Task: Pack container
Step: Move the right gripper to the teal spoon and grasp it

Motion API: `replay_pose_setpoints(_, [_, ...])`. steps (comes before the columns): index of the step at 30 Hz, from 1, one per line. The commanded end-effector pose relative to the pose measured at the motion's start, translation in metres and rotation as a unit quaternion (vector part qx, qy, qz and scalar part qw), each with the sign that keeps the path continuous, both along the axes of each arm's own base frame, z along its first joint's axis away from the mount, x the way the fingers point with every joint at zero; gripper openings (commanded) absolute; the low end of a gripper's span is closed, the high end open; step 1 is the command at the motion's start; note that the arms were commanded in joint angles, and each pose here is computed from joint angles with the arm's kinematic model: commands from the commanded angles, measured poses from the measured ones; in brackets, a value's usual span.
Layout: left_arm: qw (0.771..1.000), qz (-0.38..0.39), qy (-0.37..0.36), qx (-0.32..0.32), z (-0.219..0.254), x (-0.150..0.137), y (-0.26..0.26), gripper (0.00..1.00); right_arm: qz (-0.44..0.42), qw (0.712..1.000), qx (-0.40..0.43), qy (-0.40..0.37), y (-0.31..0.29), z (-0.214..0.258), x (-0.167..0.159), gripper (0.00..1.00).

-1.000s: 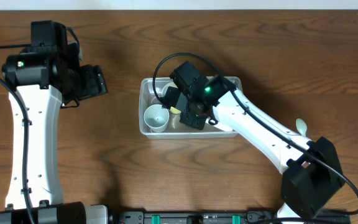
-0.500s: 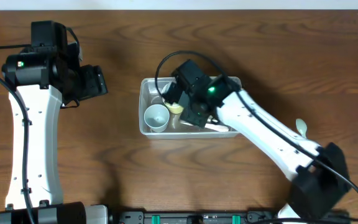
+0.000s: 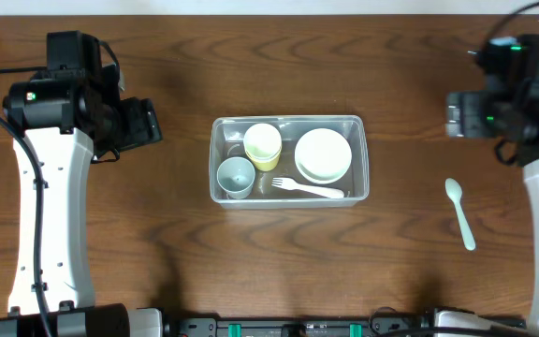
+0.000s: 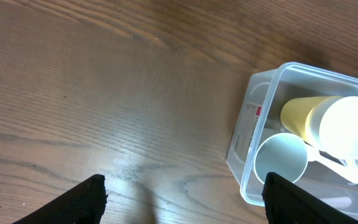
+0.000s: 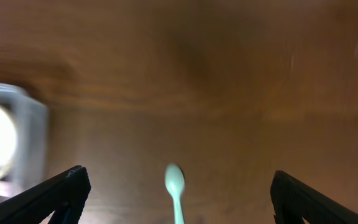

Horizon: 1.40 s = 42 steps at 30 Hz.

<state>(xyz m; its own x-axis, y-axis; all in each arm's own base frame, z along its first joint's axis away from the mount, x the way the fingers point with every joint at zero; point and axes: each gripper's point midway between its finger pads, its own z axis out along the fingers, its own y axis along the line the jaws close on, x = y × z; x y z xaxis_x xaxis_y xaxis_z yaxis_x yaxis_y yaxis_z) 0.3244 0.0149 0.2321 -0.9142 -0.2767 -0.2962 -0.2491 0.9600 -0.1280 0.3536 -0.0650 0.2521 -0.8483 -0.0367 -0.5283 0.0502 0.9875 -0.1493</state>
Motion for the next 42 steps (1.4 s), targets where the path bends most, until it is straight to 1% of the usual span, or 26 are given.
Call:
replay_pose_setpoints(1, [1.000, 0.006, 0.005, -0.001, -0.002, -0.002, 0.001, 0.81, -0.021, 0.995, 0.051, 0.077, -0.019, -0.058, -0.009, 0.95])
replay_pose_setpoints(8, [1.000, 0.006, 0.005, -0.001, -0.002, -0.002, 0.001, 0.81, -0.045, 0.975, 0.056, 0.209, -0.037, -0.156, -0.029, 0.95])
replay_pose_setpoints(11, [1.000, 0.006, 0.005, -0.001, -0.002, -0.002, 0.001, 0.81, -0.046, 0.965, 0.062, 0.250, -0.037, -0.187, -0.034, 0.95])
replay_pose_setpoints(16, [1.000, 0.006, 0.006, -0.001, -0.002, -0.002, 0.001, 0.81, -0.045, 0.949, 0.075, 0.302, -0.034, -0.221, -0.043, 0.94])
replay_pose_setpoints(20, [1.000, 0.006, 0.005, -0.001, -0.002, -0.002, 0.001, 0.81, -0.046, 0.942, 0.080, 0.324, -0.033, -0.233, -0.049, 0.94])
replay_pose_setpoints(23, [1.000, 0.006, 0.005, -0.001, -0.002, -0.002, 0.001, 0.81, -0.045, 0.941, 0.080, 0.324, -0.032, -0.239, -0.051, 0.93])
replay_pose_setpoints(31, [1.000, 0.006, 0.006, -0.001, -0.002, -0.002, 0.001, 0.81, -0.045, 0.938, 0.082, 0.333, -0.027, -0.266, -0.069, 0.93])
replay_pose_setpoints(36, [1.000, 0.006, 0.006, -0.001, -0.002, -0.002, 0.001, 0.81, -0.045, 0.939, 0.082, 0.331, -0.026, -0.269, -0.070, 0.92])
replay_pose_setpoints(39, [1.000, 0.006, 0.006, -0.001, -0.002, -0.002, 0.001, 0.81, -0.049, 0.939, 0.082, 0.330, -0.027, -0.270, -0.069, 0.88])
replay_pose_setpoints(42, [1.000, 0.006, 0.006, -0.001, -0.002, -0.002, 0.001, 0.81, -0.049, 0.939, 0.082, 0.330, -0.027, -0.270, -0.070, 0.79])
